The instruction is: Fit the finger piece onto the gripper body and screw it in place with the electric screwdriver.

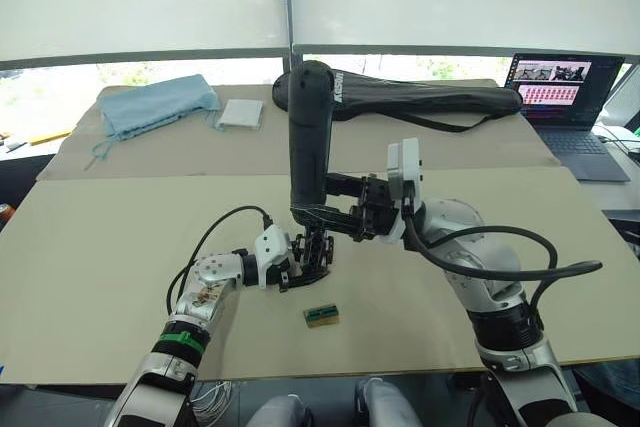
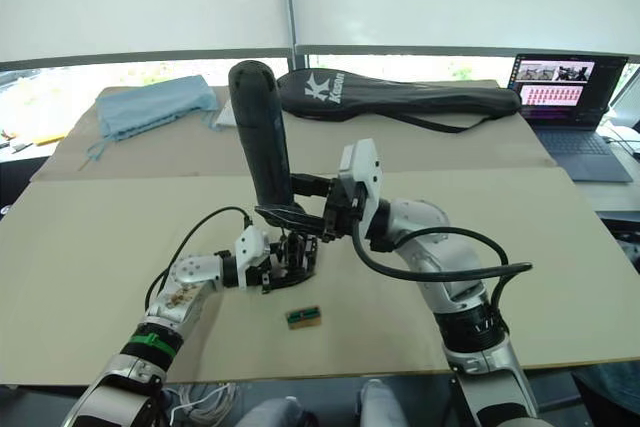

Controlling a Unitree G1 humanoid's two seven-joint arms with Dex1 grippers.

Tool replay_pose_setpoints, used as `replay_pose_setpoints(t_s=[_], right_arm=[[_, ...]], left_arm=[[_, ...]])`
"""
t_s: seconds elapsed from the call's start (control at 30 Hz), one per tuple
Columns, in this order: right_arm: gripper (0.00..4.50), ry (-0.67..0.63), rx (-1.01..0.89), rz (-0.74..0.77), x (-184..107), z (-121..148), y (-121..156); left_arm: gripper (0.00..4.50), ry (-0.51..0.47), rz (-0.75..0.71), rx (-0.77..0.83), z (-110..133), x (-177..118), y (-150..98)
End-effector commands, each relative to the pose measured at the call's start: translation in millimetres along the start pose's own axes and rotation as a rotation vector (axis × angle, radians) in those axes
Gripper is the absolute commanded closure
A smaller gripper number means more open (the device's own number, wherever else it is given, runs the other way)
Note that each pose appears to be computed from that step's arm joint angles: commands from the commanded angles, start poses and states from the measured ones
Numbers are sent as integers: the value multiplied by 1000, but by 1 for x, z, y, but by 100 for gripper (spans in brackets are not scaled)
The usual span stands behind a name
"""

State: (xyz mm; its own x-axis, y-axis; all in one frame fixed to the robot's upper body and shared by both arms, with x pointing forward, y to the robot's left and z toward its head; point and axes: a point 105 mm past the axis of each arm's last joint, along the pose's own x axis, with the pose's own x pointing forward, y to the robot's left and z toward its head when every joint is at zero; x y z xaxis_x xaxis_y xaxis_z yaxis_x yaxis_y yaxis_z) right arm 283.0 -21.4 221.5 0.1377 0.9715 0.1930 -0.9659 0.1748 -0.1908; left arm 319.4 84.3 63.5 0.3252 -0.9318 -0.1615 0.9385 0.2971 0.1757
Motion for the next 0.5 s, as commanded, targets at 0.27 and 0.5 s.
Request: replay_pose_setpoints(t_s=[0.27,0.5], right_arm=[[260,145,99,-47,-12,-43,-4],[260,149,103,-42,-10,-43,-3]], left_arm=[[207,14,-4,-20,-4,-3,-3],[207,13,-3,-21,-4,-3,-4]])
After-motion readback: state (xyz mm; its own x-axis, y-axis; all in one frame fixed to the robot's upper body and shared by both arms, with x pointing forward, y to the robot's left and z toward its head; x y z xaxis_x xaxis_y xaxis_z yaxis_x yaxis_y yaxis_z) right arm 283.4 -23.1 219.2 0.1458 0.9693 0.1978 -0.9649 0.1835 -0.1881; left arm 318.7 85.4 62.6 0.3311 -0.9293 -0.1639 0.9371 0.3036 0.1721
